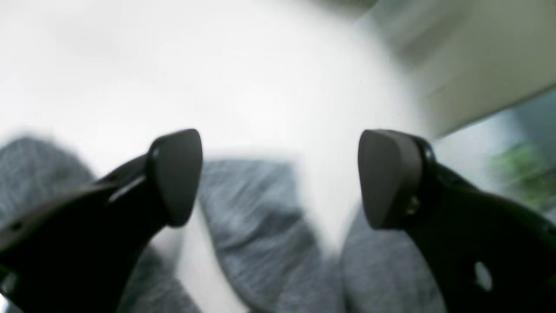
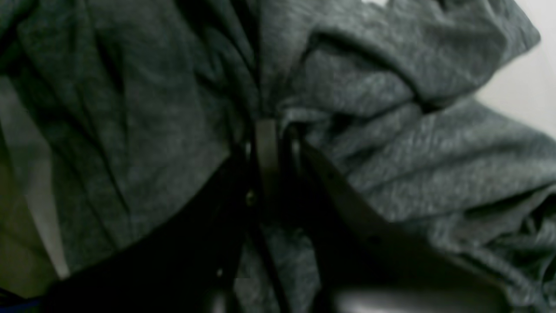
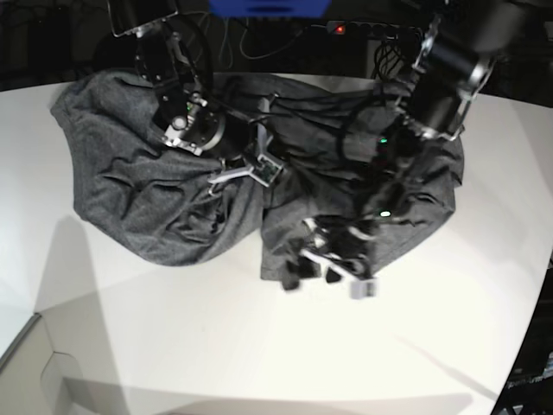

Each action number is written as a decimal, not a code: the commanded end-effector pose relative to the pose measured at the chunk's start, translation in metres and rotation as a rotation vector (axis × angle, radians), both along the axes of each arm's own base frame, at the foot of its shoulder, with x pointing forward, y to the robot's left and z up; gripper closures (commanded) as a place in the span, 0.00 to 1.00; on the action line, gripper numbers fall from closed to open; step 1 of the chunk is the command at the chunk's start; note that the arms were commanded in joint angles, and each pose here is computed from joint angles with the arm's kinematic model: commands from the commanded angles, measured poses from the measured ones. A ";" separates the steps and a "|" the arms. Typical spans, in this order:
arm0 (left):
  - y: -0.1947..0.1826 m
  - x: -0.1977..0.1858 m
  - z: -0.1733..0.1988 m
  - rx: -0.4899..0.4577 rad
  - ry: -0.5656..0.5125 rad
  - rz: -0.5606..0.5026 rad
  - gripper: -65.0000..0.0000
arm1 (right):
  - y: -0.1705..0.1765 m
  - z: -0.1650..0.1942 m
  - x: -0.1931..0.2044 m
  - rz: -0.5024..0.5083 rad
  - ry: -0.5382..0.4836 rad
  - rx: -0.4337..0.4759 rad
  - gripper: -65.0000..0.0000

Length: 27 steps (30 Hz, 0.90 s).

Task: Layout the t-shirt on the table in an organized manner, then fold the t-shirt properly
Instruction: 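Reach the left gripper across and grasp the shirt near the right gripper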

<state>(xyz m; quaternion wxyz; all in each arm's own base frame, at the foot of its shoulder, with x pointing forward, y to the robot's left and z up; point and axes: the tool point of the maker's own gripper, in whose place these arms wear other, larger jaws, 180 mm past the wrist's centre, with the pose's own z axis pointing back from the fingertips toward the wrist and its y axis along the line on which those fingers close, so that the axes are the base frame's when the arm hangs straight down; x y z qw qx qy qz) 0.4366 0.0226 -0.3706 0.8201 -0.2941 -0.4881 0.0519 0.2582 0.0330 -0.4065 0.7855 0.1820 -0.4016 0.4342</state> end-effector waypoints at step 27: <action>-0.071 0.006 -0.024 0.252 0.055 -0.017 0.31 | 0.006 0.018 0.014 -0.007 -0.050 0.050 1.00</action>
